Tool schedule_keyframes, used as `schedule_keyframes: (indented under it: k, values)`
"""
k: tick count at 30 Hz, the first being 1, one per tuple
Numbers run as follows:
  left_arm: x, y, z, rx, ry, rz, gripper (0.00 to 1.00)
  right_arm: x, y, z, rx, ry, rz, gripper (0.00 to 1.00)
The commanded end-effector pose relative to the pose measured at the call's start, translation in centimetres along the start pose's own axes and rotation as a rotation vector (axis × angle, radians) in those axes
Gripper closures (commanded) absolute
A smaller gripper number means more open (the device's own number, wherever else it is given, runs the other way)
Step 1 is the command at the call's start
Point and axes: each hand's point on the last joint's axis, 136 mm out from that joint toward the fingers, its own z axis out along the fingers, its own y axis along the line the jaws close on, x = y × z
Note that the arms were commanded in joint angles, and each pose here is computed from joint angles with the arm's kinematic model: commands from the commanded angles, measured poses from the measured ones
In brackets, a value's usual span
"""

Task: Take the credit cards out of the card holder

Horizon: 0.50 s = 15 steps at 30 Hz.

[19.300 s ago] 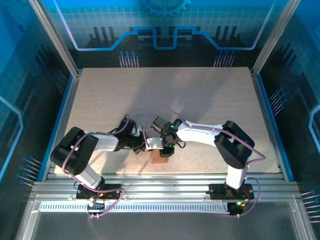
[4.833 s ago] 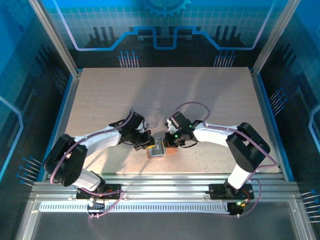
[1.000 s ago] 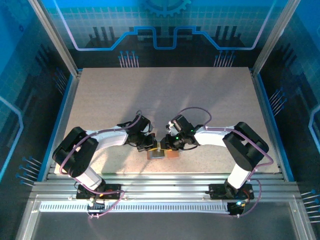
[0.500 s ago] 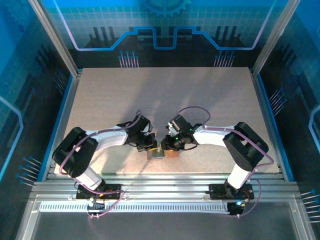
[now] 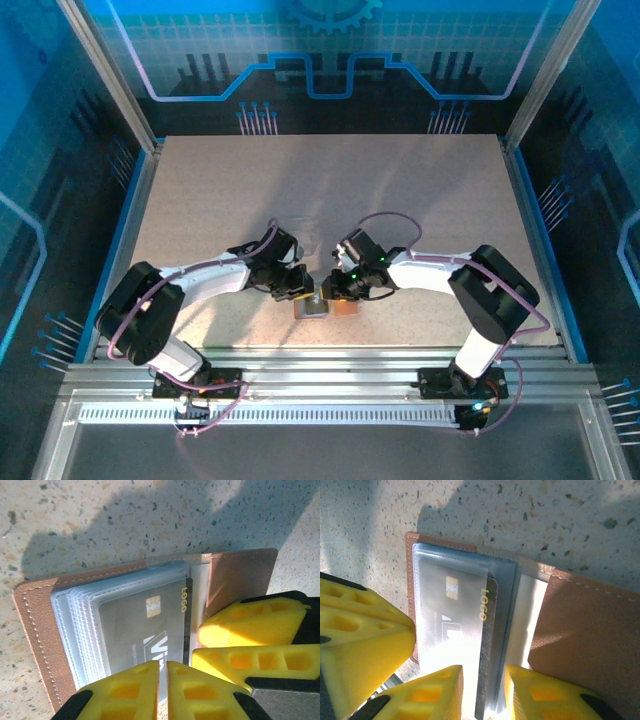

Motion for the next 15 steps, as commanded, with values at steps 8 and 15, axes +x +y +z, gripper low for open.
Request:
schedule_keyframes:
  k: [8, 15]
  values:
    - [0.5, 2.1, -0.1, -0.079, 0.0, -0.016, 1.0, -0.4, 1.6, -0.8, -0.03, -0.017, -0.015, 0.71]
    - [0.7, 2.9, 0.7, -0.094, 0.021, -0.026, 1.0, -0.7, 2.3, -0.4, -0.08, -0.02, -0.009, 0.7]
